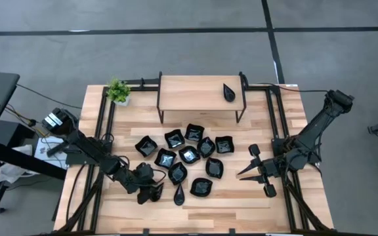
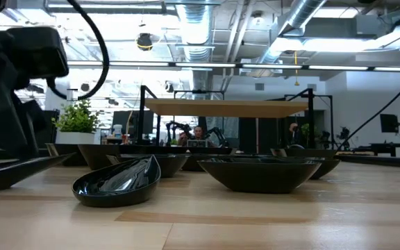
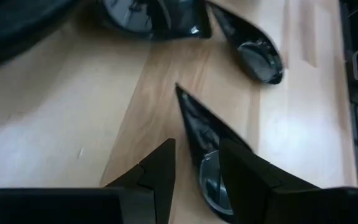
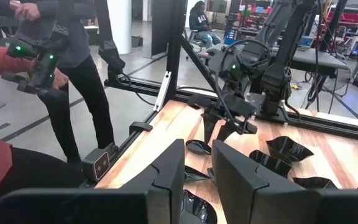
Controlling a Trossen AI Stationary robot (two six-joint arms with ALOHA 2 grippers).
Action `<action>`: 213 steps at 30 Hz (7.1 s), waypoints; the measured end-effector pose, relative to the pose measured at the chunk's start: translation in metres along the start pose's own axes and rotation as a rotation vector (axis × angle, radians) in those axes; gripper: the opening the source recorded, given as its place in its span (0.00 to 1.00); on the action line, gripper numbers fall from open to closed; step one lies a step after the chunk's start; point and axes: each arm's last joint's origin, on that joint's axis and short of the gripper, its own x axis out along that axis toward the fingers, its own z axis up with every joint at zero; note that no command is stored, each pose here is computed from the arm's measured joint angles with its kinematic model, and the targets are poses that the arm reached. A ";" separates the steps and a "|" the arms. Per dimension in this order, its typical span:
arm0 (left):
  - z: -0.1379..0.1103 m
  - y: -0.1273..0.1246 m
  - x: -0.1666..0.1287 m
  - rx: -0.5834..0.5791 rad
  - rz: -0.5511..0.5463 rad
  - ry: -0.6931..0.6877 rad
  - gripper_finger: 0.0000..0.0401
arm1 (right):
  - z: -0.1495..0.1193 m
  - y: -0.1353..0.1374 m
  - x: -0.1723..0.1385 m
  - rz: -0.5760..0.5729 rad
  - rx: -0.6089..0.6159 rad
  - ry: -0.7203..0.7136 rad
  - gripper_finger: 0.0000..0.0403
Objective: Pick & Place Mini shaped plates
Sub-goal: Stack the black drop shaped plate on top of the black drop shaped plate on the shelf
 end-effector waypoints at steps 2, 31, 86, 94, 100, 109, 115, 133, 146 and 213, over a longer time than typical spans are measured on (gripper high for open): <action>-0.002 0.001 0.002 -0.022 0.003 0.013 0.31 | 0.000 0.000 0.000 0.000 0.000 0.000 0.19; -0.001 -0.005 0.004 -0.041 -0.075 0.026 0.16 | 0.000 0.000 0.000 0.000 0.000 0.000 0.19; -0.009 -0.006 0.026 -0.008 -0.108 -0.009 0.06 | 0.000 0.000 0.000 0.000 -0.001 0.001 0.19; -0.008 -0.006 0.026 -0.010 -0.109 -0.020 0.06 | 0.000 0.000 0.000 0.000 -0.001 0.001 0.19; -0.008 -0.006 0.026 -0.012 -0.113 -0.026 0.06 | 0.000 0.000 0.000 0.000 -0.001 0.001 0.19; -0.005 -0.009 0.026 0.014 -0.144 -0.056 0.06 | 0.000 -0.001 0.000 -0.012 -0.008 0.001 0.19; 0.009 -0.013 0.017 0.058 -0.157 -0.156 0.06 | 0.000 -0.011 0.004 -0.132 0.001 0.005 0.19; 0.119 -0.013 -0.040 0.220 -0.010 -0.858 0.06 | -0.012 -0.033 0.044 -0.316 0.071 -0.014 0.19; 0.203 -0.011 0.000 0.306 0.200 -0.946 0.06 | -0.020 -0.039 0.081 -0.501 0.001 0.114 0.17; 0.224 0.008 0.004 0.287 0.294 -0.949 0.06 | 0.007 -0.063 0.096 -0.614 0.091 0.047 0.44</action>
